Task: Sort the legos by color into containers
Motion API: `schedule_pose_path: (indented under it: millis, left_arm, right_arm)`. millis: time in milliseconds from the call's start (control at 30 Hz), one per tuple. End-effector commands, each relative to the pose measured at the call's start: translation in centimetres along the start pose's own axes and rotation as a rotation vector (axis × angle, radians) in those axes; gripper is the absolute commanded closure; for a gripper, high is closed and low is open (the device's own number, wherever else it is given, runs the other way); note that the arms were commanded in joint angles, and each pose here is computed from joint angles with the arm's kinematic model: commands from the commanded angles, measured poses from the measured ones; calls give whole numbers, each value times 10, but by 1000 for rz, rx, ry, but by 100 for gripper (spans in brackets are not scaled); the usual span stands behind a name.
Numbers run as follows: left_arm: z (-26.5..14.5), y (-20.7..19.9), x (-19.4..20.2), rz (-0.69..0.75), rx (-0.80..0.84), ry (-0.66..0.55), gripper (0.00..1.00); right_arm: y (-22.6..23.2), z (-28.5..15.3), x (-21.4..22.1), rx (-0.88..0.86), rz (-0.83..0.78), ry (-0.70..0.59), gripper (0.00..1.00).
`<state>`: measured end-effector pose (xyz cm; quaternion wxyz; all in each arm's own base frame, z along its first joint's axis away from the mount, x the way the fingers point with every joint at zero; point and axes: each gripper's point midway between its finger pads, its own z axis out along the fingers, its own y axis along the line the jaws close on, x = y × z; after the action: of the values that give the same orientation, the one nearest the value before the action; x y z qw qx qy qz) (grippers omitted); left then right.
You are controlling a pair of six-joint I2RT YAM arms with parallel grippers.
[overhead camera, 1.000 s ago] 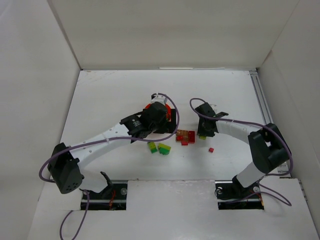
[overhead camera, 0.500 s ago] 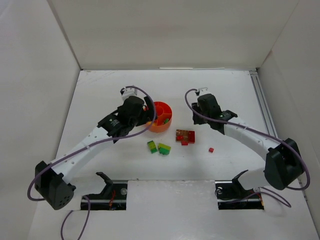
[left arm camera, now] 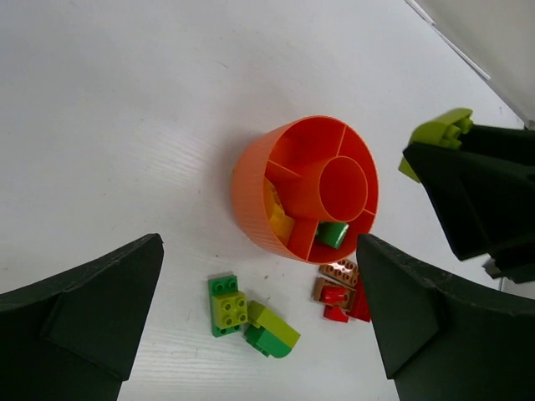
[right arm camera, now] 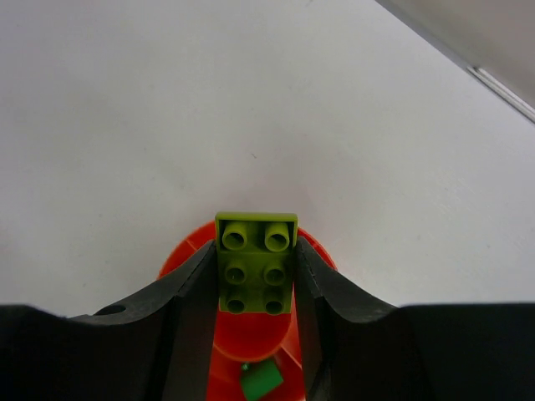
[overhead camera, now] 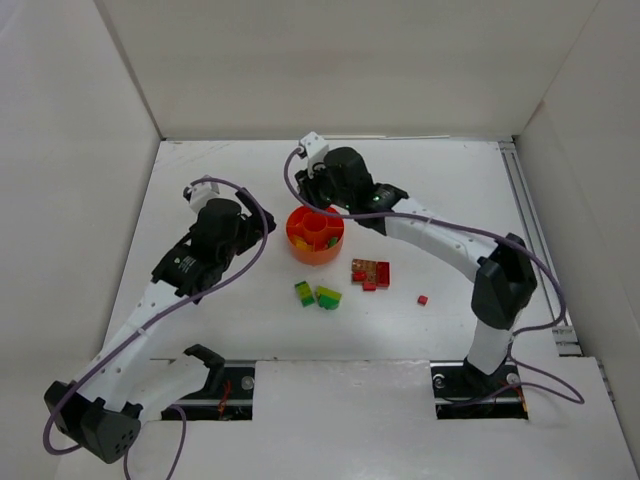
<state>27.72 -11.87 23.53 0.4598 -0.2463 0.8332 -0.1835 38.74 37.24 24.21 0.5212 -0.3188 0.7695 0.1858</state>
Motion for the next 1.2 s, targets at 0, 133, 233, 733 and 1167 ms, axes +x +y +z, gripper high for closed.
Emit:
schedule_pose_path:
  millis: [0,133,233,733,1167]
  left_arm:
    - [0,13,1,-3,-43,5,0]
    - [5,19,4,13,-71,18,0]
    - [5,21,2,27,-77,14,0]
    - [19,42,-9,47,-80,35,0]
    - [27,42,-11,48,-70,49,0]
  right_arm:
    - [23,18,-31,-54,-52,-73,75]
    - [33,35,-33,-76,-57,-75,74]
    - [40,41,-24,-86,-61,-57,74]
    - [34,76,23,-33,-59,56,68]
    - [22,74,38,32,-65,88,56]
